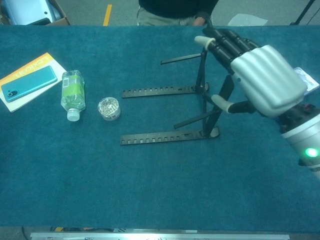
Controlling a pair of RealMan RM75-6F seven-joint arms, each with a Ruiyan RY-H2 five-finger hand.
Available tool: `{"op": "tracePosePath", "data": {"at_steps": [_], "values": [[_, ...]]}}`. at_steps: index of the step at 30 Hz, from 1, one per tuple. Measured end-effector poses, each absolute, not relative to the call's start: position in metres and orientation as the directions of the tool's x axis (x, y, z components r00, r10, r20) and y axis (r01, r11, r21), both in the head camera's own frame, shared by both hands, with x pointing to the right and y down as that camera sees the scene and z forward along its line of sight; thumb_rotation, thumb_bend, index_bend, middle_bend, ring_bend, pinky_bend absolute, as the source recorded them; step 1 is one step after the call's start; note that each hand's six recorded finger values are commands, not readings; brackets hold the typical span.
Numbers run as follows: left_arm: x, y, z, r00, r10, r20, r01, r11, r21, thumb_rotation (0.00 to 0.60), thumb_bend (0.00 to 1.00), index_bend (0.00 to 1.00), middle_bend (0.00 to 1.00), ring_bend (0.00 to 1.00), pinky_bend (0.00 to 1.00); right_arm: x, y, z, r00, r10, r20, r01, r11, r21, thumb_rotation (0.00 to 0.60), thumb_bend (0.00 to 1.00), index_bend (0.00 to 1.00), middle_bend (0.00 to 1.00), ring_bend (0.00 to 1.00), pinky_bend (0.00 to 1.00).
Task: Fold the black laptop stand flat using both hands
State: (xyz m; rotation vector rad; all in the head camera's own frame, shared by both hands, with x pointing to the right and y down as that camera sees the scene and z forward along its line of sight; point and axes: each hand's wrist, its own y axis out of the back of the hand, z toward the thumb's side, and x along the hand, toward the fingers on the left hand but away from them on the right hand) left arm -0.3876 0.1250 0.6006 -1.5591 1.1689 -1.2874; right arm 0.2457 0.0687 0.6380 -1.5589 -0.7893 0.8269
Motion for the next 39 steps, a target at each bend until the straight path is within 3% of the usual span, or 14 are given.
{"op": "tracePosePath", "data": {"at_steps": [13,28,39], "values": [[-0.381,0.125,0.599,0.076,-0.963,0.259,-0.165,-0.269,-0.949,0.6,0.4,0.0,0.0,0.0,0.0,0.269,0.073,0.634,0.484,0.871,-0.086,0.049,-0.125,-0.991,0.6,0.24,0.0,0.03,0.0,0.21],[-0.388,0.112,0.603,0.08,-0.953,0.291,-0.154,-0.3,-0.941,0.6,0.4,0.0,0.0,0.0,0.0,0.261,0.074,0.613,0.521,0.853,-0.034,0.122,-0.114,-0.986,0.6,0.24,0.0,0.03,0.0,0.21],[-0.361,0.098,0.618,0.183,-0.92,0.345,-0.058,-0.361,-0.931,0.6,0.4,0.0,0.0,0.0,0.0,0.263,0.076,0.595,0.532,0.846,-0.033,0.183,-0.153,-0.971,0.6,0.24,0.0,0.03,0.0,0.21]]}}
